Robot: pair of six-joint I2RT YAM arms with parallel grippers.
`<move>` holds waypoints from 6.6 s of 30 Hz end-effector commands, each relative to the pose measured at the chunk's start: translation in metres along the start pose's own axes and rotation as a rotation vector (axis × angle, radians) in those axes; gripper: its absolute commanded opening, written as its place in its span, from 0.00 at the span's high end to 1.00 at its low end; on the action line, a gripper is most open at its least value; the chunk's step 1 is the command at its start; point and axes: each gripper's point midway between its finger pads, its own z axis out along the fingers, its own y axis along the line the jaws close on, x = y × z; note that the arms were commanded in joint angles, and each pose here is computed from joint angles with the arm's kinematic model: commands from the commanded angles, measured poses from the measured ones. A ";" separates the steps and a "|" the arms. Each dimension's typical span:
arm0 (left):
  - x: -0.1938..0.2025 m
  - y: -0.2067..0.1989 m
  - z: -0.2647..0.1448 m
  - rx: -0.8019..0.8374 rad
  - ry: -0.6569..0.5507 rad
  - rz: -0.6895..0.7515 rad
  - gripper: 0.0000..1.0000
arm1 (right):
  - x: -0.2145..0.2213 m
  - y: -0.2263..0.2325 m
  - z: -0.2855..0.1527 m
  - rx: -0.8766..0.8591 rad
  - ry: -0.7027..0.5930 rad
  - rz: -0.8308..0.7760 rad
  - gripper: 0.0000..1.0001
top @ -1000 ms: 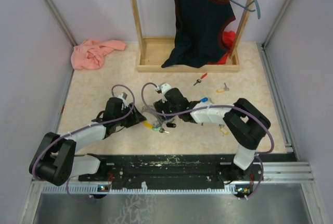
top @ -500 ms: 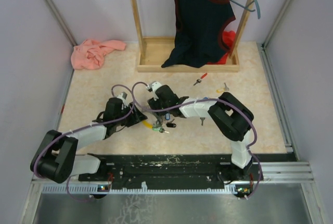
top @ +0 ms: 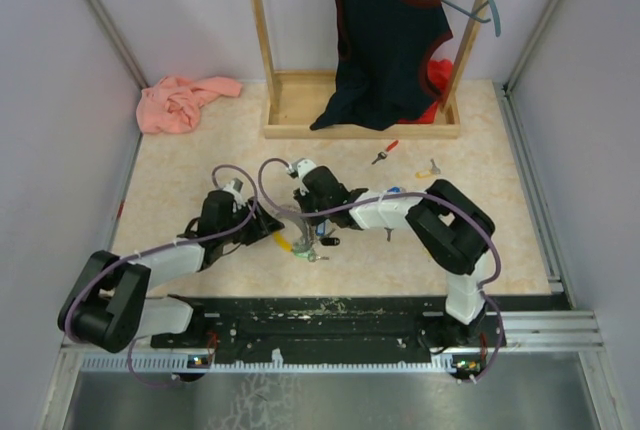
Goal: Put the keys on the keyring
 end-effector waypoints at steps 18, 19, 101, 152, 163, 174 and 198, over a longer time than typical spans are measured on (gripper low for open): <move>0.028 -0.021 -0.008 0.209 0.064 -0.144 0.39 | -0.060 -0.001 -0.061 -0.235 -0.286 0.307 1.00; 0.030 -0.021 -0.007 0.213 0.071 -0.156 0.39 | -0.060 -0.004 -0.062 -0.237 -0.292 0.323 1.00; -0.017 -0.079 -0.029 0.407 -0.164 0.369 0.99 | -0.065 -0.007 -0.126 -0.347 -0.393 0.264 0.72; -0.080 -0.207 -0.117 0.538 -0.045 0.980 0.99 | -0.056 0.036 -0.169 -0.289 -1.014 -0.452 0.76; -0.074 -0.212 -0.119 0.574 -0.038 0.989 0.99 | -0.051 0.031 -0.157 -0.250 -1.002 -0.432 0.80; -0.070 -0.215 -0.120 0.594 -0.033 0.994 0.99 | -0.050 0.027 -0.151 -0.225 -1.002 -0.425 0.84; -0.069 -0.219 -0.119 0.597 -0.038 0.986 0.99 | -0.052 0.026 -0.155 -0.213 -1.022 -0.419 0.96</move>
